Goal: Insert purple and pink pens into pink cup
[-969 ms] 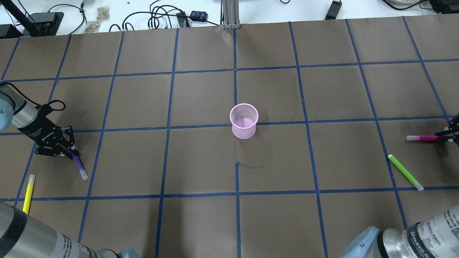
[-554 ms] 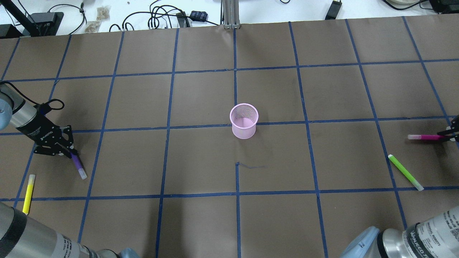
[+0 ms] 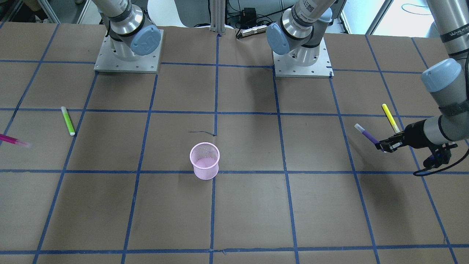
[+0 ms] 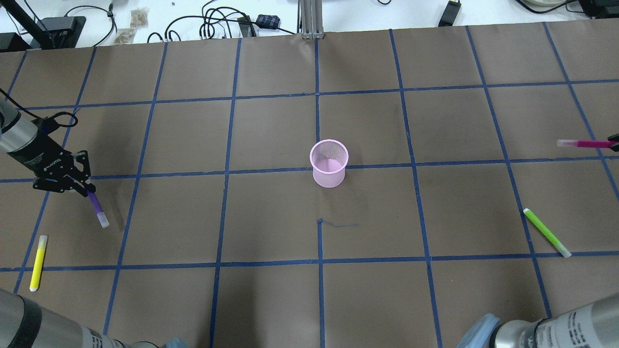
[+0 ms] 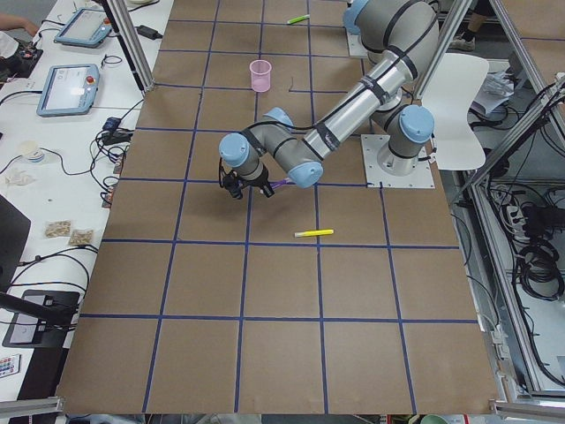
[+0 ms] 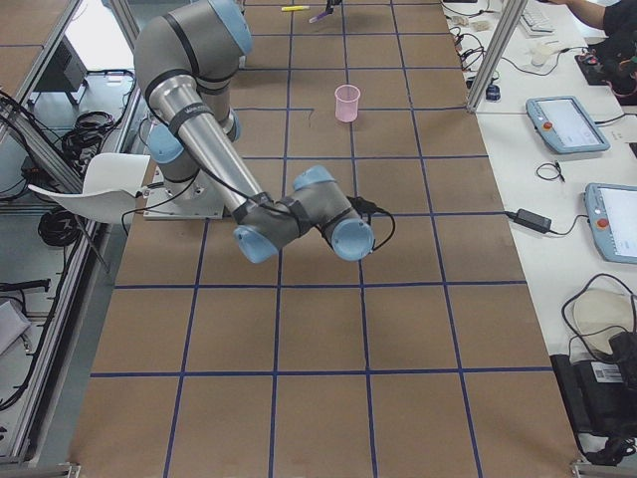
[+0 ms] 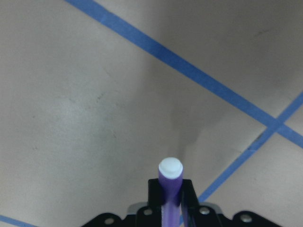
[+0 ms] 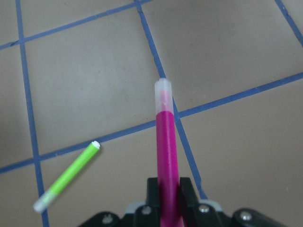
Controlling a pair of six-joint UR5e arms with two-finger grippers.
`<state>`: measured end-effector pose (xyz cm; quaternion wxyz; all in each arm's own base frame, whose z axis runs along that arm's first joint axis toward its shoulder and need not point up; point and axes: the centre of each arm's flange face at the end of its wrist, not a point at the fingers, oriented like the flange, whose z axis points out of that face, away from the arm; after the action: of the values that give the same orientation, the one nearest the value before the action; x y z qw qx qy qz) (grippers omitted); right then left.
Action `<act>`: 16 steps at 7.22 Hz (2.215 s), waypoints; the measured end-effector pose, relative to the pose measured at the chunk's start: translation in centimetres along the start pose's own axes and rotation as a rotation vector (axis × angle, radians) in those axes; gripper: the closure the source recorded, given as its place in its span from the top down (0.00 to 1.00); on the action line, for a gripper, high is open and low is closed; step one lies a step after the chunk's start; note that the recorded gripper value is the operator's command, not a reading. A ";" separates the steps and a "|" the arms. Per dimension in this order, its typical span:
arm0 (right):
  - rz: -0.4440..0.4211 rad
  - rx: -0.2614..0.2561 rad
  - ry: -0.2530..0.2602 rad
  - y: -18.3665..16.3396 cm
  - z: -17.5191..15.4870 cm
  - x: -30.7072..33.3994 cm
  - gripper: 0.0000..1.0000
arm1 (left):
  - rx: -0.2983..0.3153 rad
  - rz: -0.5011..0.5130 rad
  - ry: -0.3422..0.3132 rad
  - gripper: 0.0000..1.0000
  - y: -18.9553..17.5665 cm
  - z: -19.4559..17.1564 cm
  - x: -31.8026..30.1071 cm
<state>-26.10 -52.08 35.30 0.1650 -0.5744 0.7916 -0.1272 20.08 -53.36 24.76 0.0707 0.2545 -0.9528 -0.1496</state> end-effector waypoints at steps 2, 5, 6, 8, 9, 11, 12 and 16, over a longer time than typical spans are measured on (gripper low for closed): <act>0.098 -0.120 -0.017 -13.9 1.3 -2.9 0.01 | 0.040 0.058 -0.022 0.05 2.4 -3.7 3.5; 0.140 -0.346 0.069 -32.0 8.2 -7.3 0.01 | 0.102 0.093 -0.031 0.05 4.9 -7.3 5.6; 0.142 -0.370 0.100 -36.6 11.1 -8.8 0.01 | 0.119 0.107 -0.035 0.05 5.7 -8.0 6.5; 0.111 -0.450 0.141 -43.5 17.2 -12.4 0.01 | 0.153 0.135 -0.038 0.04 7.5 -9.3 8.4; 0.091 -0.488 0.165 -45.9 19.1 -14.5 0.01 | 0.162 0.143 -0.036 0.04 7.8 -9.6 8.8; 0.050 -0.535 0.190 -48.7 21.4 -17.5 0.02 | 0.177 0.155 -0.036 0.04 8.2 -10.0 9.0; 0.028 -0.558 0.193 -49.5 22.9 -18.3 0.02 | 0.182 0.158 -0.036 0.04 8.3 -10.2 9.0; -0.010 -0.631 0.228 -50.8 26.6 -18.0 0.77 | 0.199 0.164 -0.030 0.04 8.7 -10.7 9.1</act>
<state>34.00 -50.90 32.92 -0.1112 -0.5832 0.8025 0.0597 10.46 -53.46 38.25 0.0431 0.1791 -0.9815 -0.0519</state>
